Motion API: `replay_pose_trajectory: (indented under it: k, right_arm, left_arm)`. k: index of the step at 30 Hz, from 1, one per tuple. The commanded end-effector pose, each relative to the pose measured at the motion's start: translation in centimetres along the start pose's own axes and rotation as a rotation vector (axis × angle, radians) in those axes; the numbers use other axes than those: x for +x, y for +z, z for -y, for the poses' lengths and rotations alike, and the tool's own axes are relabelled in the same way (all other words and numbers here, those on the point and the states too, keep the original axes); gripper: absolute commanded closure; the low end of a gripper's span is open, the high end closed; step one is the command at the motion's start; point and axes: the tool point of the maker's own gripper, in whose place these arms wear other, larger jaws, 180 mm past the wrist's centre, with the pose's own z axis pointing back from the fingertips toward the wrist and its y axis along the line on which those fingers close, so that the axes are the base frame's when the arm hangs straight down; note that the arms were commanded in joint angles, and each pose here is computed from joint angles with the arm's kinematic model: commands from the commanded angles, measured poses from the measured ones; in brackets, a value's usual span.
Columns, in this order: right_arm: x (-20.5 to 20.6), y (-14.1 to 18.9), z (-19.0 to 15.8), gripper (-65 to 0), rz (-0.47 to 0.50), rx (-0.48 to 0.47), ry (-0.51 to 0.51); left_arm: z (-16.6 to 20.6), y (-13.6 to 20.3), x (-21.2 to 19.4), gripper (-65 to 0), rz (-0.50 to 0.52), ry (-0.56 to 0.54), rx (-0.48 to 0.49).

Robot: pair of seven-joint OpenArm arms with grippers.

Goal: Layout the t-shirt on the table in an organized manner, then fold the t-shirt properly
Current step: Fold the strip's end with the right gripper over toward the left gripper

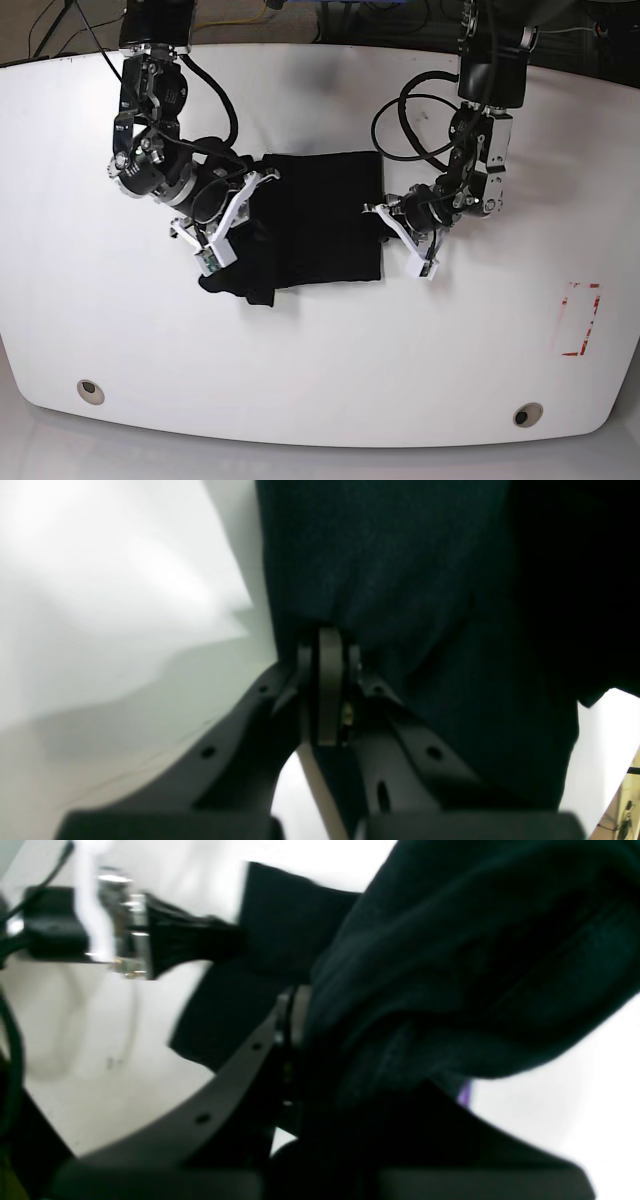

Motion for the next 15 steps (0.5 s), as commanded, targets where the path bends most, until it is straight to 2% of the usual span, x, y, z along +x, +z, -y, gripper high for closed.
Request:
replay_pose_trajectory:
  k: [1, 15]
  right_arm:
    - [1.9, 0.0, -0.3, 0.0, 0.043, 0.002, 0.046]
    - [1.9, -2.0, -2.0, -0.6, 0.001, 0.006, 0.129]
  left_arm:
    - [-0.6, -0.1, -1.7, 0.0, -0.084, -0.015, 0.035]
    - [-0.6, -0.1, -1.8, 0.0, -0.086, -0.014, 0.035]
